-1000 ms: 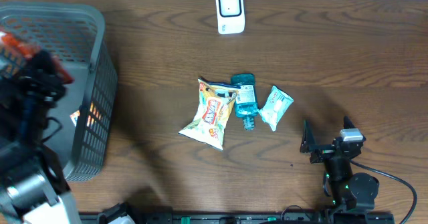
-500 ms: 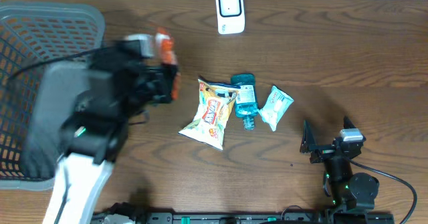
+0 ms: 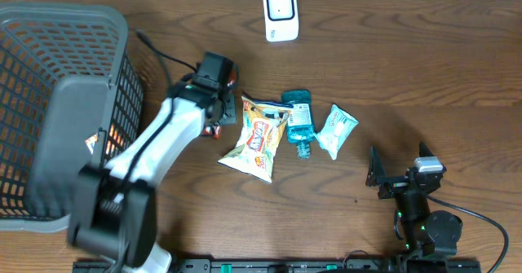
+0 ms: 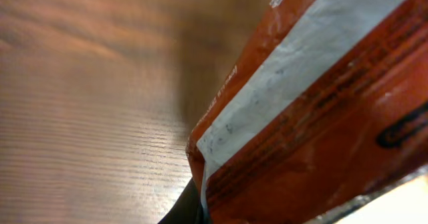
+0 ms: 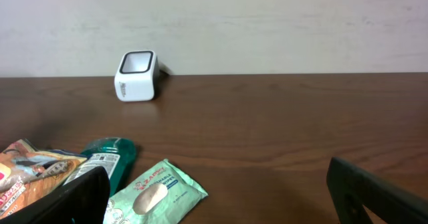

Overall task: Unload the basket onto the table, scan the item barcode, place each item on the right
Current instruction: 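Carry the red packet to the snack bag and release it, then withdraw the left gripper back into the basket, then grasp the orange-white Kleenex tissue pack in the basket with left gripper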

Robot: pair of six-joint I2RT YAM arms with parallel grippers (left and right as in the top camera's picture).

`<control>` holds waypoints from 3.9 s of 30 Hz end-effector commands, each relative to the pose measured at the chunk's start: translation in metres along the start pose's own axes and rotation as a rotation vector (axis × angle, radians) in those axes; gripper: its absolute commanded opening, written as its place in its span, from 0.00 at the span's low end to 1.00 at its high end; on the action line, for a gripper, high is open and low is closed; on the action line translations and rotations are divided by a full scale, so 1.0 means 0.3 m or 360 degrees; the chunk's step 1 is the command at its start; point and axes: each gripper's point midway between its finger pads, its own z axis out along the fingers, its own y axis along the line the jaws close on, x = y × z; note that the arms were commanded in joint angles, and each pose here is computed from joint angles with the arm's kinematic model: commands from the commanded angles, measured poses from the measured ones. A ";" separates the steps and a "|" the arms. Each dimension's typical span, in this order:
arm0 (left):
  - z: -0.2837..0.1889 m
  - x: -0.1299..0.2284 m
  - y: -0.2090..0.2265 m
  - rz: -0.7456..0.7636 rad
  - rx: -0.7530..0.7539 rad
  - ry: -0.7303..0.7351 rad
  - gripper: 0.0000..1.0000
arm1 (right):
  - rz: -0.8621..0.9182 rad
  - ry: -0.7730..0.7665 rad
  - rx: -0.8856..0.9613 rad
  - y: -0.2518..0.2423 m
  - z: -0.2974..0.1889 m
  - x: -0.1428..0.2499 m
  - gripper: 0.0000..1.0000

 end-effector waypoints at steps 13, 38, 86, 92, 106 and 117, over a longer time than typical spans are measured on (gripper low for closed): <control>0.220 0.115 0.040 -0.0064 -0.0161 0.0278 0.27 | -0.0013 0.0000 -0.0006 0.004 0.000 0.001 0.99; -0.642 -0.200 -0.044 -0.0045 0.0390 -0.0880 0.98 | -0.0013 0.0000 -0.0006 0.004 0.000 0.001 0.99; -0.284 0.010 0.896 -0.2202 -0.0127 0.0211 0.98 | -0.0013 0.0000 -0.0006 0.004 0.000 0.001 0.99; -0.220 0.012 0.825 -0.2532 -0.0195 0.0321 0.99 | -0.0013 0.0000 -0.0006 0.004 0.000 0.001 0.99; -0.084 0.057 0.807 -0.2917 -0.0619 0.0327 0.98 | -0.0013 0.0001 -0.0006 0.004 0.000 0.002 0.99; 0.090 0.153 0.823 -0.2885 -0.0842 0.0537 0.93 | -0.0013 0.0000 -0.0006 0.004 0.000 0.001 0.99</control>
